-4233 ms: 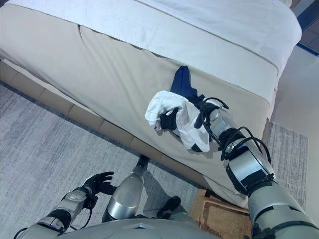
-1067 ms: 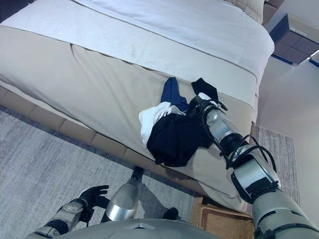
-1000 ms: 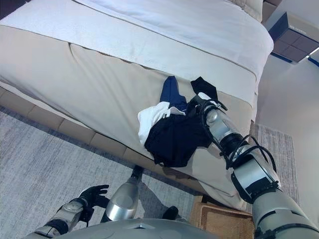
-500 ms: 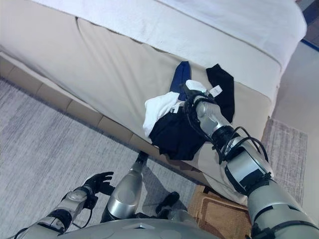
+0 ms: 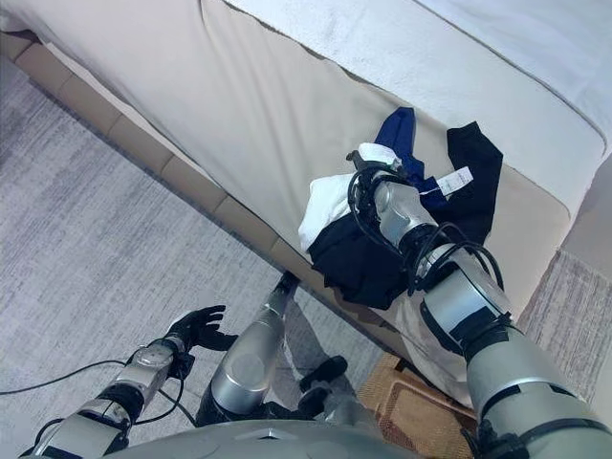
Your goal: Pick up the clothes from the bed and place them into the basket
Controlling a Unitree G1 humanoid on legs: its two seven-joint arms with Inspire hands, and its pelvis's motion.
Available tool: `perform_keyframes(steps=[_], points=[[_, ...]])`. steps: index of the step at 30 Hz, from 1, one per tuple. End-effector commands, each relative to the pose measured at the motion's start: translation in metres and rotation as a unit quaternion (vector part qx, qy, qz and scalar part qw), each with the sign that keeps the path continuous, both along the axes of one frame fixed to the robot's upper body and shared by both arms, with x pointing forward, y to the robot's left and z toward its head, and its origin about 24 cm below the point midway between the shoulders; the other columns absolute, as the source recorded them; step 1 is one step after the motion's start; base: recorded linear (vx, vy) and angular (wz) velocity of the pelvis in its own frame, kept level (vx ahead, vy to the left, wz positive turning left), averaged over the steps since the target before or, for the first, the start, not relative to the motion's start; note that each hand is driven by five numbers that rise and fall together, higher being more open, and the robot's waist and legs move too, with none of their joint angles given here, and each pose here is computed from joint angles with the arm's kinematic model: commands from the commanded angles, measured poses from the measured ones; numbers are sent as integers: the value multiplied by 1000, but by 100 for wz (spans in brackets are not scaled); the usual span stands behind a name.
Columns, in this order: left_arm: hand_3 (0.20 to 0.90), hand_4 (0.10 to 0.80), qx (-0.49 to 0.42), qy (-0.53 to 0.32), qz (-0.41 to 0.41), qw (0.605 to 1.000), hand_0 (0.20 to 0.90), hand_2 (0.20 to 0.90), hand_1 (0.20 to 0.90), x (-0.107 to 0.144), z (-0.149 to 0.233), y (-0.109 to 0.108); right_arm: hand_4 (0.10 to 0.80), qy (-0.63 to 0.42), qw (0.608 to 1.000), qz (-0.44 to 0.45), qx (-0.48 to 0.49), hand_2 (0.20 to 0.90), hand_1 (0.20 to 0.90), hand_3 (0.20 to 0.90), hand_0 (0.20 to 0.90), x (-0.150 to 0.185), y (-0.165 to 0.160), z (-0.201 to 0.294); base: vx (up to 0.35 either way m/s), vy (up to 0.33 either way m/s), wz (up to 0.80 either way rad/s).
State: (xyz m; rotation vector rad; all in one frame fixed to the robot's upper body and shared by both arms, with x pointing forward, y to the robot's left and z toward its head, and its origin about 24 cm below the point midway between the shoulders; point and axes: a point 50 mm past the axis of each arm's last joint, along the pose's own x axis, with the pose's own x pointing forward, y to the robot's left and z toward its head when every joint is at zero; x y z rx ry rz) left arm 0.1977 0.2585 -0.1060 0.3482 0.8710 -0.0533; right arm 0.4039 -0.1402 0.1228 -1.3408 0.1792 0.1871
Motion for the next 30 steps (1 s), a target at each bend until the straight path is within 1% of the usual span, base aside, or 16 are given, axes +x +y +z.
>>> perform_keyframes(steps=[1,5,6,7,15,18,20,21,25,27,30], points=[[900,800,-14,7,-23,1000,900,900,900,-11,-6,-6,800,-58,997,7,-58,900,900,900,900,12,5,46,14,32,4],[900,800,-19,-4,-26,999,900,900,900,-5,-3,-8,800,-59,996,-6,-61,900,900,900,900,14,1,46,18,15,16],[900,800,-21,-8,-29,999,900,900,900,-4,-2,-9,289,-67,996,-12,-62,462,462,389,462,15,-1,48,24,14,15],[900,800,-21,-8,-29,999,900,900,900,-4,-2,-10,100,-68,996,-12,-62,300,300,200,300,15,-1,48,21,5,9],[900,800,-17,-4,-19,1000,900,900,900,-11,-4,-4,100,-114,992,-18,-51,300,300,200,300,17,-10,63,5,-2,2],[900,800,-13,-3,-16,1000,900,900,900,-15,-5,-1,100,-156,987,-22,-33,300,300,200,300,16,-10,78,13,-24,-1],[900,800,-12,-2,-13,1000,900,900,900,-17,-5,0,100,-199,980,-31,-1,300,300,200,300,15,-10,91,9,-25,-5],[900,800,-10,0,-10,1000,900,900,900,-20,-6,2,100,-244,968,-41,31,300,300,200,300,12,-12,106,8,-26,-9],[900,800,-4,10,-5,1000,900,900,900,-32,-11,5,100,-351,929,-63,97,300,300,200,300,4,-25,139,25,-27,-12],[900,800,2,25,-1,1000,900,900,900,-45,-15,8,100,-425,893,-67,131,300,300,200,300,-7,-38,165,76,-22,-16],[900,800,7,47,2,999,900,900,900,-61,-21,12,100,-503,846,-75,159,300,300,200,300,-23,-57,192,87,-11,-11]])
